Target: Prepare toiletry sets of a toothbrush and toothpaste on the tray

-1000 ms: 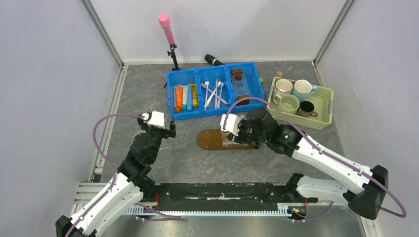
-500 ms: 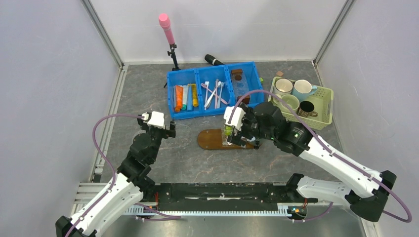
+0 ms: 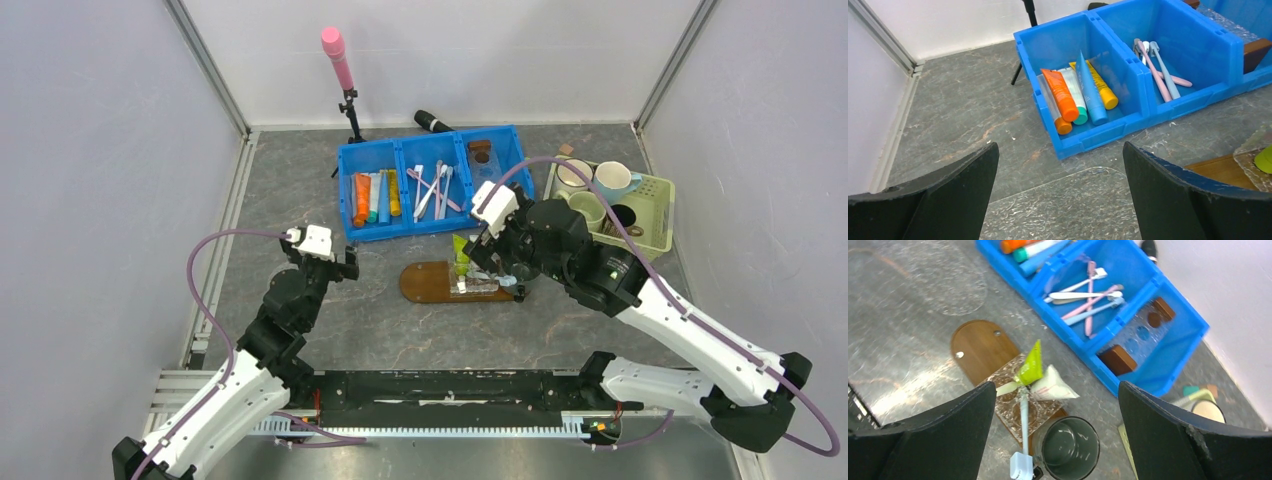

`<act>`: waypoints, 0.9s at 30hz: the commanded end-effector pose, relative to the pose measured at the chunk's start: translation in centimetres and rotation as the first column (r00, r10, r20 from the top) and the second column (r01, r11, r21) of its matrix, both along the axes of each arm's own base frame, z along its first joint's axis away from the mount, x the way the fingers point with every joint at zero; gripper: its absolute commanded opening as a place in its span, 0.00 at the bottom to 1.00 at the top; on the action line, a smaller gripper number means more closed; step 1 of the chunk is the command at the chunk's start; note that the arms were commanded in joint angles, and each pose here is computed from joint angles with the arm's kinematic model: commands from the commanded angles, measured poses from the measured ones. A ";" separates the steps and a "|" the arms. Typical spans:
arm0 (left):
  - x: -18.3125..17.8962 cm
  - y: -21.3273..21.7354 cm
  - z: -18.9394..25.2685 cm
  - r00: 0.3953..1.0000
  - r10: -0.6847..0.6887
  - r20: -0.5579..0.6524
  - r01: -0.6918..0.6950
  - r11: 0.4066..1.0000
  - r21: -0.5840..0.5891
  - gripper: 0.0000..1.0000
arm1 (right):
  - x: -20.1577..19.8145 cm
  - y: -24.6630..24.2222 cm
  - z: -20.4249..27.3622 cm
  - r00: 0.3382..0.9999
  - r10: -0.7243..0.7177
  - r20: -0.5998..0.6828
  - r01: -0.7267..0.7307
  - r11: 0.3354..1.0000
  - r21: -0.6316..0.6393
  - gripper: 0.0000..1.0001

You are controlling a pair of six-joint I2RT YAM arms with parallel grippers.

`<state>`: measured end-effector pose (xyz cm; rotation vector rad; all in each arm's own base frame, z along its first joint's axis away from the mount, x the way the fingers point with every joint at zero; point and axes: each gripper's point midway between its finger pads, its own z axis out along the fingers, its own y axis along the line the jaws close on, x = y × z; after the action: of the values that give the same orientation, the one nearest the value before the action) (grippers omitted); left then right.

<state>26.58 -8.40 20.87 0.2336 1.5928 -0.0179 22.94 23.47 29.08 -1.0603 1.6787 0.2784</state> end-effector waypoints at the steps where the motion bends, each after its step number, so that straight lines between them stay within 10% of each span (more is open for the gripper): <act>1: 0.1 -1.0 2.7 1.000 -0.011 0.010 0.013 0.985 -0.172 1.00 | 2.8 -2.3 3.0 0.967 -0.250 0.045 0.243 0.963 0.118 0.98; 16: 0.0 -2.9 5.5 0.962 -0.036 -0.272 -0.026 0.975 -0.220 1.00 | 11.9 -11.7 2.3 0.736 -0.655 -0.172 0.677 0.714 0.177 0.98; 27: -1.5 -4.0 4.0 0.932 -0.125 -0.341 0.045 0.971 -0.233 1.00 | 14.7 -25.8 -5.1 0.303 -0.859 -0.413 0.949 0.310 0.051 0.87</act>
<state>25.96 -11.53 24.65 0.1357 1.9126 -0.2263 38.02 1.33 26.40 0.1473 2.1241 -0.1088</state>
